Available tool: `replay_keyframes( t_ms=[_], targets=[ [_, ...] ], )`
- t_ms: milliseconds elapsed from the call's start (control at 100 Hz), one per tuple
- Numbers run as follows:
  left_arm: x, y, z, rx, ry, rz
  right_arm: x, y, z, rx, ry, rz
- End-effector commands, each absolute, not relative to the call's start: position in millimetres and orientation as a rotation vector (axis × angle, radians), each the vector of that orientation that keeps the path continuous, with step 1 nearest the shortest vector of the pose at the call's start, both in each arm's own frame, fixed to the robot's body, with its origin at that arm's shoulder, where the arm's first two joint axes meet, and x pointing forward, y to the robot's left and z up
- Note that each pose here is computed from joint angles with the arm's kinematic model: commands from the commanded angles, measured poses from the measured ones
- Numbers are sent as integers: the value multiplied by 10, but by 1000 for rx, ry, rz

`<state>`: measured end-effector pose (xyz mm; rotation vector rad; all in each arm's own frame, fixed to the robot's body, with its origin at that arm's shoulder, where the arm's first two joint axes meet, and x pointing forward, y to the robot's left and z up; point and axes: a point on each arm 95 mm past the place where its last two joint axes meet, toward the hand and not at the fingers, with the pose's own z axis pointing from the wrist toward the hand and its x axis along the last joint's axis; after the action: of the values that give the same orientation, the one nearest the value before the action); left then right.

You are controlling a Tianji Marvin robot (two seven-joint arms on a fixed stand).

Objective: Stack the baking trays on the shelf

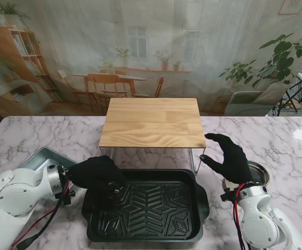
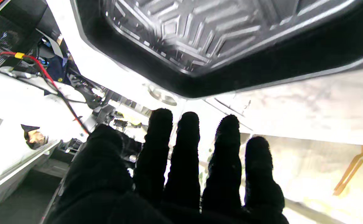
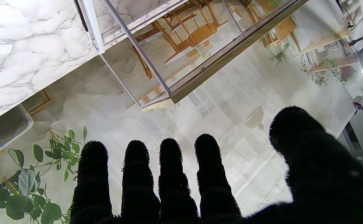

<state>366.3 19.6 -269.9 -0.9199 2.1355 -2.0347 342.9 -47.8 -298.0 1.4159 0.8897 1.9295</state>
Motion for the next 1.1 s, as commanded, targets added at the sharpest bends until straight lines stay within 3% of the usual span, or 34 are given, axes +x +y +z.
replay_keyframes(
  t_ms=[0,340,560,1090],
  targets=[
    [3671,80,-2553,-859,2124,-2073,3403,-486,-2996,1419,882,1932],
    [3774,-74,-2196,-794,1809,-2232,3384,-495,-2988,1416,877,1938],
    [3861,100,-2066,-751,1516,-2260,3370,-510,-2981,1409,867,1946],
    [4146,876,-2381,-882,1012,-2103,3431,-469,-3008,1437,889,1926]
  ],
)
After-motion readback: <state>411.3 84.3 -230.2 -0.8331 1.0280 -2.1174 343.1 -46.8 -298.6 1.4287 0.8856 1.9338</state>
